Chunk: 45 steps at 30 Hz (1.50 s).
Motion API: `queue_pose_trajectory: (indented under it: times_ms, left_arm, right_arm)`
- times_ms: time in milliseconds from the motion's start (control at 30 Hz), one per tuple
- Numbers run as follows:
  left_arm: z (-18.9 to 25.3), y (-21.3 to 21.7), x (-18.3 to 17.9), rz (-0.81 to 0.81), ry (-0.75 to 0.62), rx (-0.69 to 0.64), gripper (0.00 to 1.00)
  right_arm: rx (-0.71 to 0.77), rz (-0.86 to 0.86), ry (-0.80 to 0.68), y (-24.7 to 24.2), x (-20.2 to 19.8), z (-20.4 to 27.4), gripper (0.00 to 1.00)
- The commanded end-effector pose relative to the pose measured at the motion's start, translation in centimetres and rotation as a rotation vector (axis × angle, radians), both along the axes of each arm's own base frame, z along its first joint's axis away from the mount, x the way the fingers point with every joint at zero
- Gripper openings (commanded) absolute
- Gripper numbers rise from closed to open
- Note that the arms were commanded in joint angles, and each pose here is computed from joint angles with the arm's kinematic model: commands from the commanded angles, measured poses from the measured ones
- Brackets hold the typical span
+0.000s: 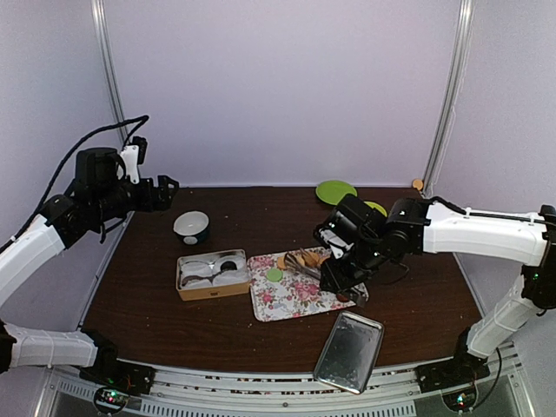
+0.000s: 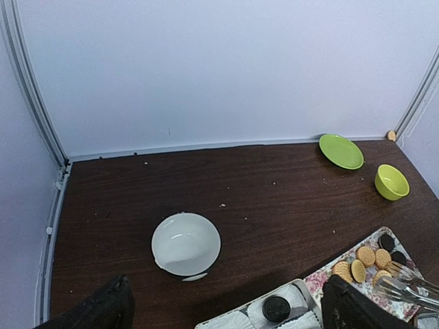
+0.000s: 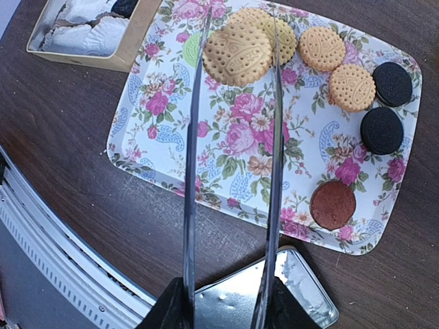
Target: Pack the cookies
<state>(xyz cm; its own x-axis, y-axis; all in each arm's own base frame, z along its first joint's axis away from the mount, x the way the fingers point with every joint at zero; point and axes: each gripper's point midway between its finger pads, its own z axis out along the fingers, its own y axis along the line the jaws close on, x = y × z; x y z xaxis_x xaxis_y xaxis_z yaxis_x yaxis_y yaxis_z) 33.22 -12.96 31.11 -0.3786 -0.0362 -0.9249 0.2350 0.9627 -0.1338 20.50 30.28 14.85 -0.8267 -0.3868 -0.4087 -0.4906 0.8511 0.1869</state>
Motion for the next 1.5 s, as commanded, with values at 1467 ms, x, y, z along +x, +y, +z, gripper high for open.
queue_pose_trajectory:
  times_ms: [1467]
  left_arm:
    - [2.4,-0.7,0.0,-0.030,-0.059,-0.076,0.98]
  right_arm:
    - [0.252,0.134,-0.125,11.5,0.9,8.4,0.35]
